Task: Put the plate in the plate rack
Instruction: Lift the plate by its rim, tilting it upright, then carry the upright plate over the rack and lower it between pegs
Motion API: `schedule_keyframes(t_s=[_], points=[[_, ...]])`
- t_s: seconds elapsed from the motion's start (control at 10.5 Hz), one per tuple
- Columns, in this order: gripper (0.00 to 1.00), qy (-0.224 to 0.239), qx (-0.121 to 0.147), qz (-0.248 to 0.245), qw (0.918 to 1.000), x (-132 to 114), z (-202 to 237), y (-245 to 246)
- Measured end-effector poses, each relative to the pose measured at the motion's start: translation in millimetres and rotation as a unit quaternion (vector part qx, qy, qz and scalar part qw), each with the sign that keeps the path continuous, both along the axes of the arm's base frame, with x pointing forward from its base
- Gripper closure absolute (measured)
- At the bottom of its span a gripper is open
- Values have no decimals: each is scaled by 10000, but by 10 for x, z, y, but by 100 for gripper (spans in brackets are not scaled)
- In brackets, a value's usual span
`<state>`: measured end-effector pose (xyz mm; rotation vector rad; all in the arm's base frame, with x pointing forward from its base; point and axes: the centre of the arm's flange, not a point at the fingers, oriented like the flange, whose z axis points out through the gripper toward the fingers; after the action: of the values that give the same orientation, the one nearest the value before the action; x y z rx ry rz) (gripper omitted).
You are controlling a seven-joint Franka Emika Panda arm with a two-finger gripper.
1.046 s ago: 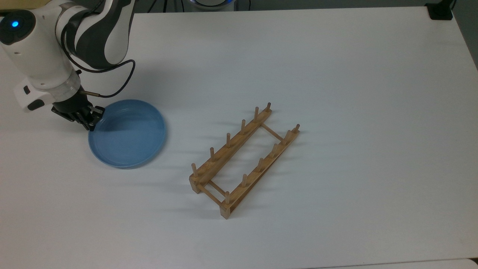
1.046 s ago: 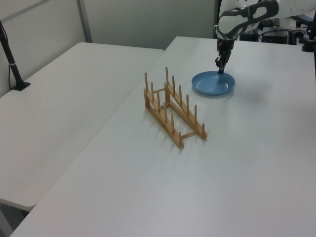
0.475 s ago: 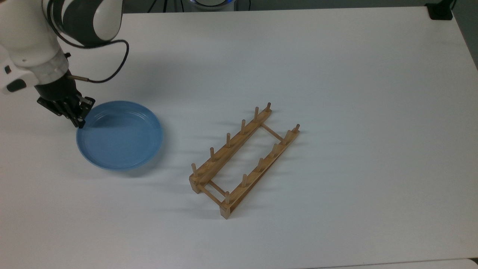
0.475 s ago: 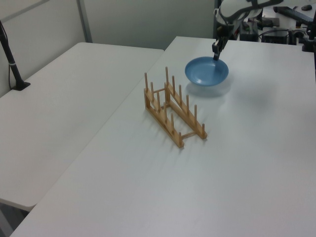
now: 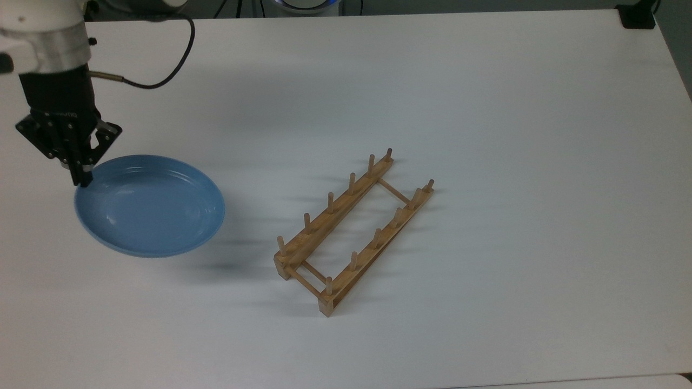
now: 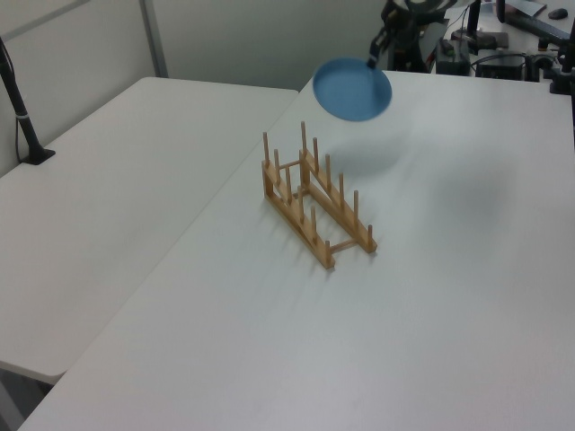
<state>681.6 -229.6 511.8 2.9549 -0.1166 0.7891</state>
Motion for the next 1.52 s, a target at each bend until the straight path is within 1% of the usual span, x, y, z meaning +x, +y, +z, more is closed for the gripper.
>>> schedule_keyframes(t_s=[0.1, 0.29, 0.48, 0.57, 0.67, 0.95, 1.14, 1.33, 1.52], points=[[95, -330, -89, 15, 9994, 22, 191, 105], [95, -704, -132, 126, 9973, 54, 458, 373], [95, -1330, -217, 119, 9908, 138, 680, 700], [95, -1539, -241, 155, 9877, 174, 740, 862], [95, -1654, -261, 171, 9857, 189, 791, 975], [95, -1859, -299, 257, 9818, 124, 1053, 1170], [95, -1885, -416, 454, 9801, 56, 1177, 1369], [95, -1761, -470, 573, 9816, 49, 1072, 1536], [95, -1713, -692, 472, 9817, 78, 869, 1719]])
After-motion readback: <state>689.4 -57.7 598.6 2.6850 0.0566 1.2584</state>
